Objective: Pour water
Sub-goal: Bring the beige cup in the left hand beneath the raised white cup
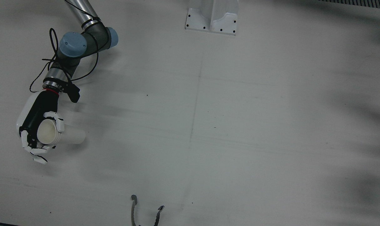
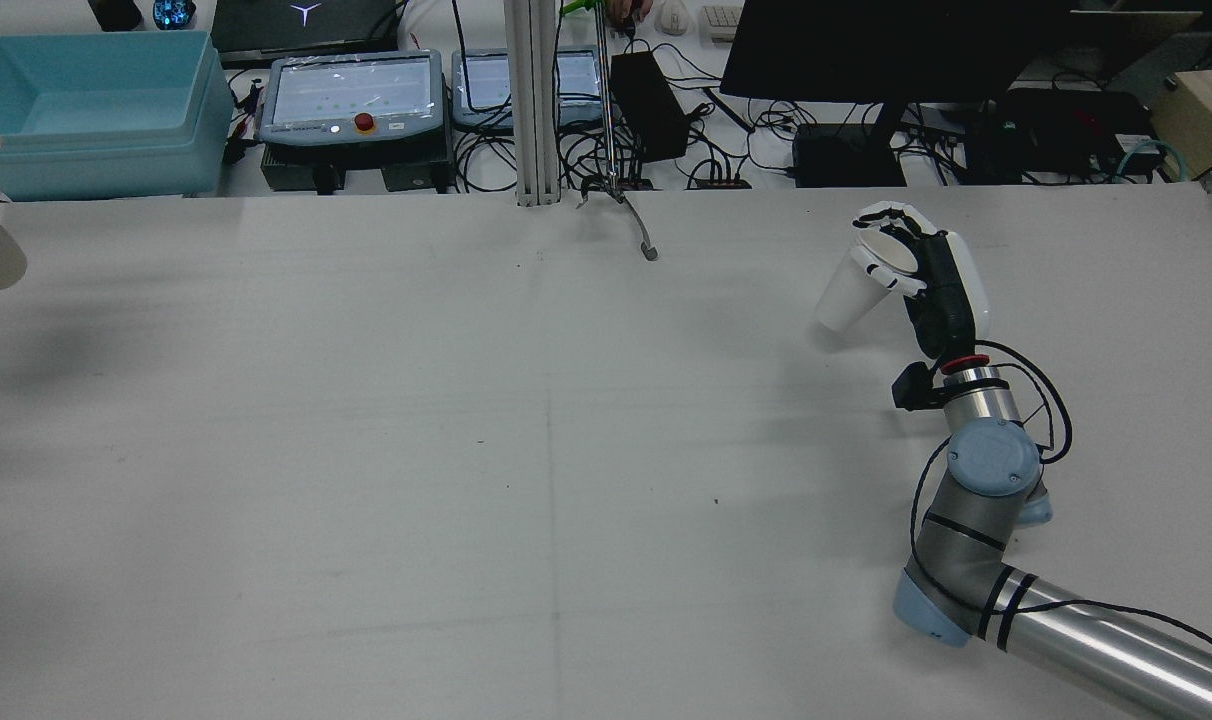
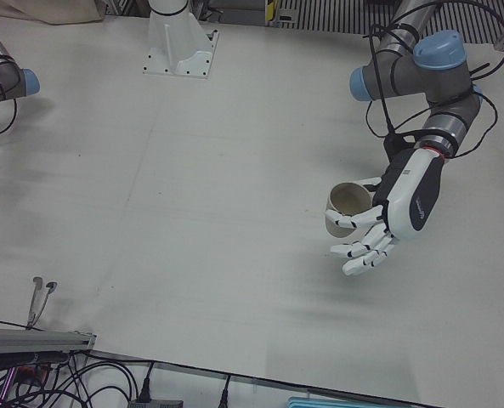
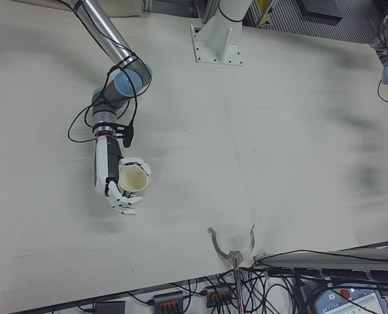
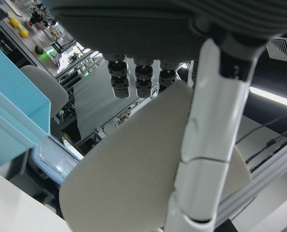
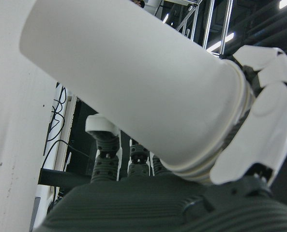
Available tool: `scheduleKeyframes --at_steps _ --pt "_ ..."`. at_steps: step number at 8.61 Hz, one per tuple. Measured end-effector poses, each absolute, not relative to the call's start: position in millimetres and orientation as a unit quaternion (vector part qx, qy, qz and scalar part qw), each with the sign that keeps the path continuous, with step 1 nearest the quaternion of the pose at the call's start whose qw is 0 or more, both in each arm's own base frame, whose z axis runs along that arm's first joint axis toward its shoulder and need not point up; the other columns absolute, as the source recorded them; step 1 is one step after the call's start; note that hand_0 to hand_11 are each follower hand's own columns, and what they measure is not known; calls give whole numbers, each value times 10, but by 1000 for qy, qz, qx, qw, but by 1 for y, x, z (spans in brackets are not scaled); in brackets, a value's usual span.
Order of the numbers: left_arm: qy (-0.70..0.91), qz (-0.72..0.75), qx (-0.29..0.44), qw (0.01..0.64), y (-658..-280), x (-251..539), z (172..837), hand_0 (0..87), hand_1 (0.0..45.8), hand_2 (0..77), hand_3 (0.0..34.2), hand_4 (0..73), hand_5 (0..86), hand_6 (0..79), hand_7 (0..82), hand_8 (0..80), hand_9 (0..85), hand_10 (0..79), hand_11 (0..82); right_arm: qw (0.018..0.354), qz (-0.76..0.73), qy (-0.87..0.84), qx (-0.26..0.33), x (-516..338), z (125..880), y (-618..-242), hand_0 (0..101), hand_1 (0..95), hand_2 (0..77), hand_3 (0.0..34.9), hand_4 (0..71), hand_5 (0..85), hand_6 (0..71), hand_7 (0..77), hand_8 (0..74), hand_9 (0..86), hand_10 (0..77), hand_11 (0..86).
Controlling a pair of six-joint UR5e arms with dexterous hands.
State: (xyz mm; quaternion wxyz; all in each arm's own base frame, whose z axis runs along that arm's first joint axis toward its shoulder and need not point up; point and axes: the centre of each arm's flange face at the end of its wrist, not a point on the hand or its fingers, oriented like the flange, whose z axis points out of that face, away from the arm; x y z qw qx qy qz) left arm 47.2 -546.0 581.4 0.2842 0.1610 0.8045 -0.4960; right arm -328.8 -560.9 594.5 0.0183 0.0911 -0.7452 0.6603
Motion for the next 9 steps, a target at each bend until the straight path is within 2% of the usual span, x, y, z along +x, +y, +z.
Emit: scheduleKeyframes --at_steps 1,3,6,8,9 --pt "813 -480 146 295 -551 66 559 795 202 16 0 540 333 153 327 115 164 104 175 29 662 -743 92 -321 582 -562 468 125 365 1 65 376 442 611 245 278 491 704" --pt "829 -450 113 311 -562 119 502 796 191 16 0 540 333 153 327 115 164 104 175 44 661 -743 93 -304 558 -565 468 125 365 1 65 376 442 611 235 256 491 704" --pt "848 -406 89 329 -570 191 427 796 191 16 0 540 338 153 327 115 164 104 175 100 633 -756 134 -263 500 -565 472 125 365 1 22 376 442 611 202 218 475 698" --pt "859 -371 79 343 -564 246 379 796 202 16 0 540 338 153 327 125 175 104 175 117 605 -772 159 -248 461 -561 476 125 371 0 5 349 442 605 196 213 475 693" --pt "863 -359 75 348 -563 270 354 796 202 16 0 540 338 169 344 142 185 131 196 121 591 -779 170 -243 441 -558 479 125 371 0 0 349 431 573 196 202 480 671"
